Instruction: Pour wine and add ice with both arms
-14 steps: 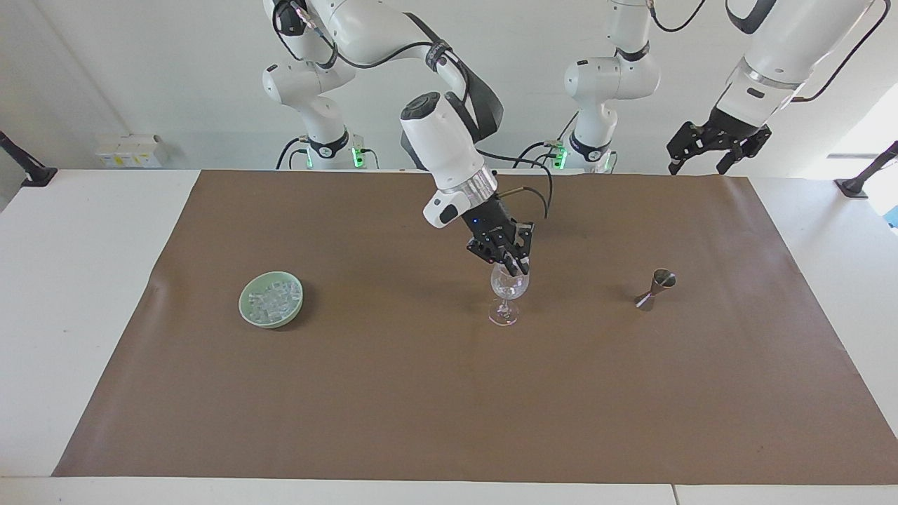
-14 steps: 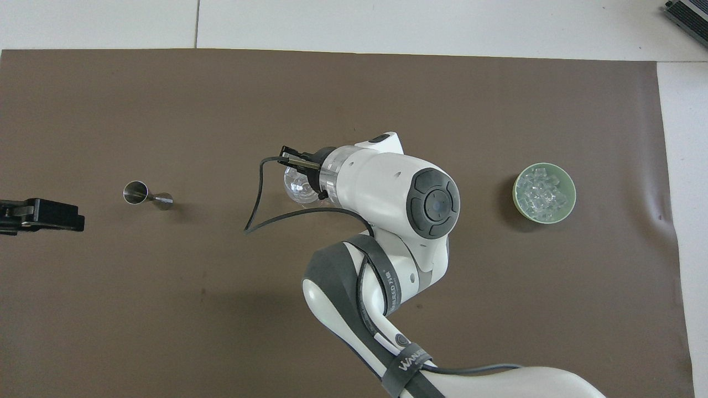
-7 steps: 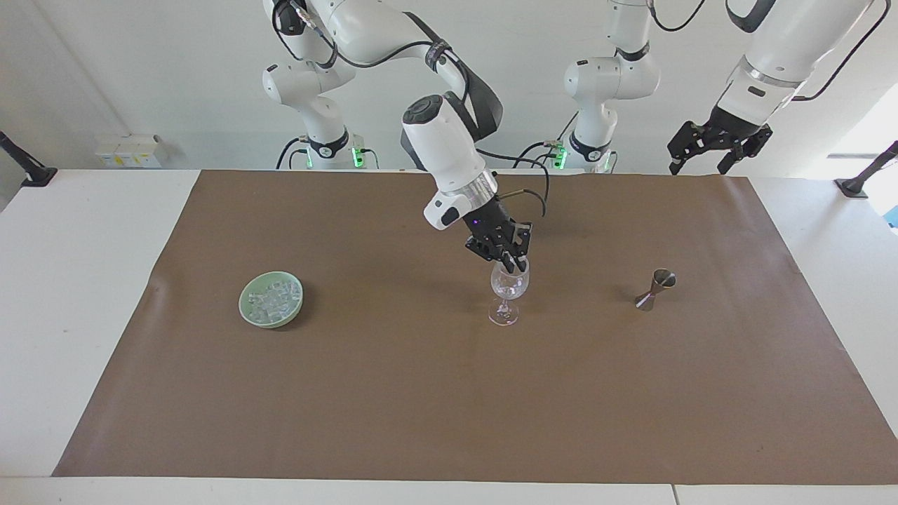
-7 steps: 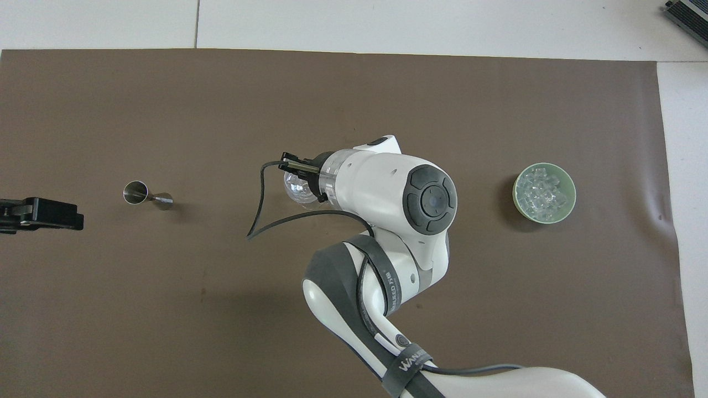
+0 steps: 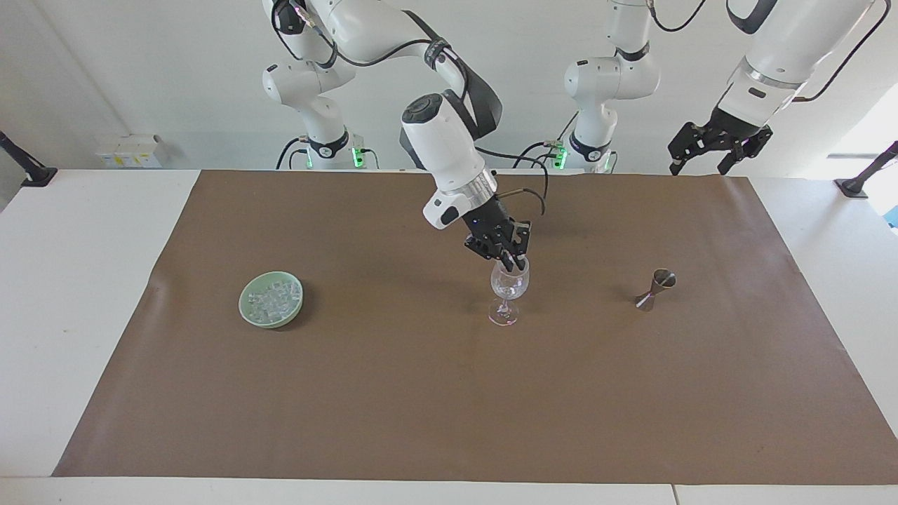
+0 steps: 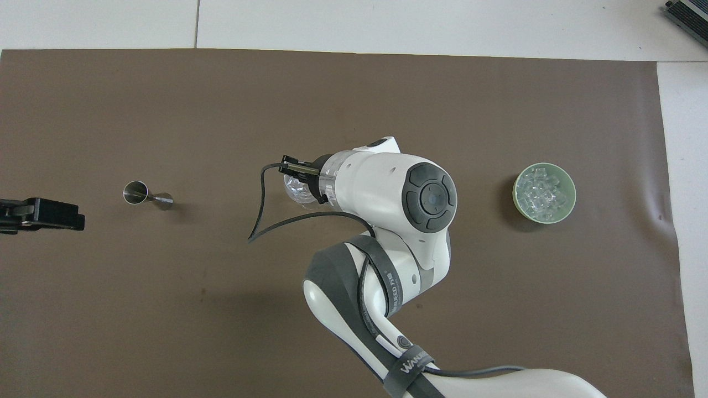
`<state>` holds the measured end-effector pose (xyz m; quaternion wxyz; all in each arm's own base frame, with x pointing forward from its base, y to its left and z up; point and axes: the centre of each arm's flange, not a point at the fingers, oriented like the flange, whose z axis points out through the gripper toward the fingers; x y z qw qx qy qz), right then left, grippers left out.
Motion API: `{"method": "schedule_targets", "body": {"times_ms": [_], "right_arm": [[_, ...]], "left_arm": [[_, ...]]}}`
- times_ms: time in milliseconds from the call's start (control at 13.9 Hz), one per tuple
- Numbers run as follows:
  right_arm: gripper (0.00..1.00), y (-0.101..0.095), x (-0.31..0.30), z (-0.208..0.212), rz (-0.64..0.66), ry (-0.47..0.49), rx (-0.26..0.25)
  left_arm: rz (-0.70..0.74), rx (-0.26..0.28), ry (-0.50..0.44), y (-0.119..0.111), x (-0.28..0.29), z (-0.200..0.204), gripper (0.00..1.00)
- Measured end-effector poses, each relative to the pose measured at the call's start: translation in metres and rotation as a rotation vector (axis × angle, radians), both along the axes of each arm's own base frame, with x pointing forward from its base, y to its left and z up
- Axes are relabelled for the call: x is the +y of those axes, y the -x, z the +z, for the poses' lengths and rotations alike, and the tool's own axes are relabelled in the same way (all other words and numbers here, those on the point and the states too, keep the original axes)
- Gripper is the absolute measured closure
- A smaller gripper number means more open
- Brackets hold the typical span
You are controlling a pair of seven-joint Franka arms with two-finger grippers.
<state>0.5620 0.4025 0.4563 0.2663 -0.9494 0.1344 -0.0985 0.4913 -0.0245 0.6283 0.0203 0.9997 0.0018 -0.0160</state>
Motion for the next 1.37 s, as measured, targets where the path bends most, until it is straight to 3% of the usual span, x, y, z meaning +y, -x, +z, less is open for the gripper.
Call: {"method": "schedule_targets", "body": {"times_ms": [503, 1366], "right_arm": [[0.69, 0.002, -0.002, 0.007, -0.010, -0.003, 0.018], [0.69, -0.003, -0.008, 0.027, -0.027, -0.021, -0.009]], "left_arm": [[-0.003, 0.001, -0.001, 0.000, -0.002, 0.000, 0.00], [0.002, -0.031, 0.002, -0.019, 0.000, 0.003, 0.00]]}}
